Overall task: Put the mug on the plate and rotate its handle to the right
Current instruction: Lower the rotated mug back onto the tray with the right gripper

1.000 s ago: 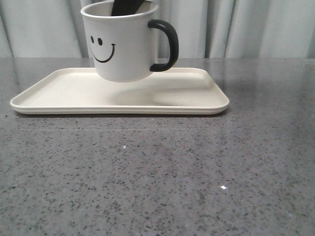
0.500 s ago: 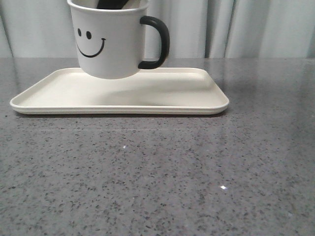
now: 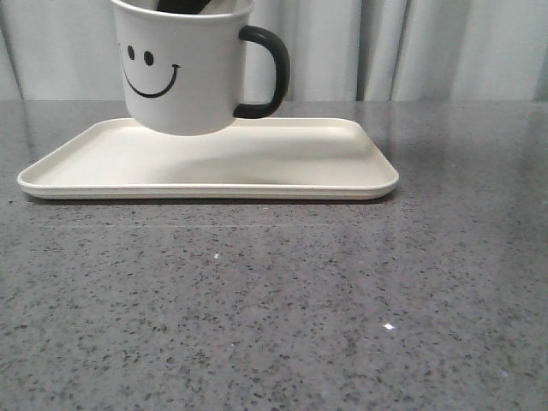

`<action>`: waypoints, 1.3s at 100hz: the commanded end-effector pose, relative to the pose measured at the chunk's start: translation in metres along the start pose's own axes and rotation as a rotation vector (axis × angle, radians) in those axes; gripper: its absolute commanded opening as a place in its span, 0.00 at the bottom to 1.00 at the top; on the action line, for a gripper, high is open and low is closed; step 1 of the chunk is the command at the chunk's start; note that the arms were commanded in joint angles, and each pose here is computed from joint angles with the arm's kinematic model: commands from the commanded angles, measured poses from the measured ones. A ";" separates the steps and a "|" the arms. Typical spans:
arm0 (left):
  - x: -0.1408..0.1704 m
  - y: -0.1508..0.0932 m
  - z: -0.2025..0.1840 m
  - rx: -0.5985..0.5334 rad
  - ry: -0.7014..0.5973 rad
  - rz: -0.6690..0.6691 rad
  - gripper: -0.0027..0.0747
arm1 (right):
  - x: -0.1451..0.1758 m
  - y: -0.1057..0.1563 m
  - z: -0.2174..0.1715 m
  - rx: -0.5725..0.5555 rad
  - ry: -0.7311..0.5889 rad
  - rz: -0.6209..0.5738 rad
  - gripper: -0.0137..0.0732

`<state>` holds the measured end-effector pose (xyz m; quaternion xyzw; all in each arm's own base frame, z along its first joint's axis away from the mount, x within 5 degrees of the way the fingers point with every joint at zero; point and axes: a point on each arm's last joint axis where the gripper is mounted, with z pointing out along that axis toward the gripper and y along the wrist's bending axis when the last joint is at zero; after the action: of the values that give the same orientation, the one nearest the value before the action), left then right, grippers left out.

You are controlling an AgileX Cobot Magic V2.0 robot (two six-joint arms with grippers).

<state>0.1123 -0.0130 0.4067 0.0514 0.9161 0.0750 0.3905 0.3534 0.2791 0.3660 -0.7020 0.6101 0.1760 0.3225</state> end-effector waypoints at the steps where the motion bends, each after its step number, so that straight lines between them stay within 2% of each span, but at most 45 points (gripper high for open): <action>1: -0.006 0.003 -0.006 -0.006 -0.053 -0.009 0.01 | -0.017 0.013 -0.034 -0.023 -0.044 -0.041 0.08; 22: -0.006 0.003 -0.006 -0.005 -0.055 -0.008 0.01 | -0.015 0.012 -0.033 -0.019 -0.025 -0.066 0.08; 80: -0.006 0.003 -0.006 -0.004 -0.059 -0.008 0.01 | 0.013 0.000 -0.028 -0.036 -0.001 0.012 0.08; 130: -0.007 0.002 -0.006 -0.002 -0.064 -0.007 0.01 | 0.021 0.002 -0.020 -0.065 0.015 -0.003 0.08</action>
<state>0.1123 -0.0130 0.4067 0.0514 0.9161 0.0750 0.3905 0.3721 0.2582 0.3383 -0.7008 0.6282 0.1673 0.2936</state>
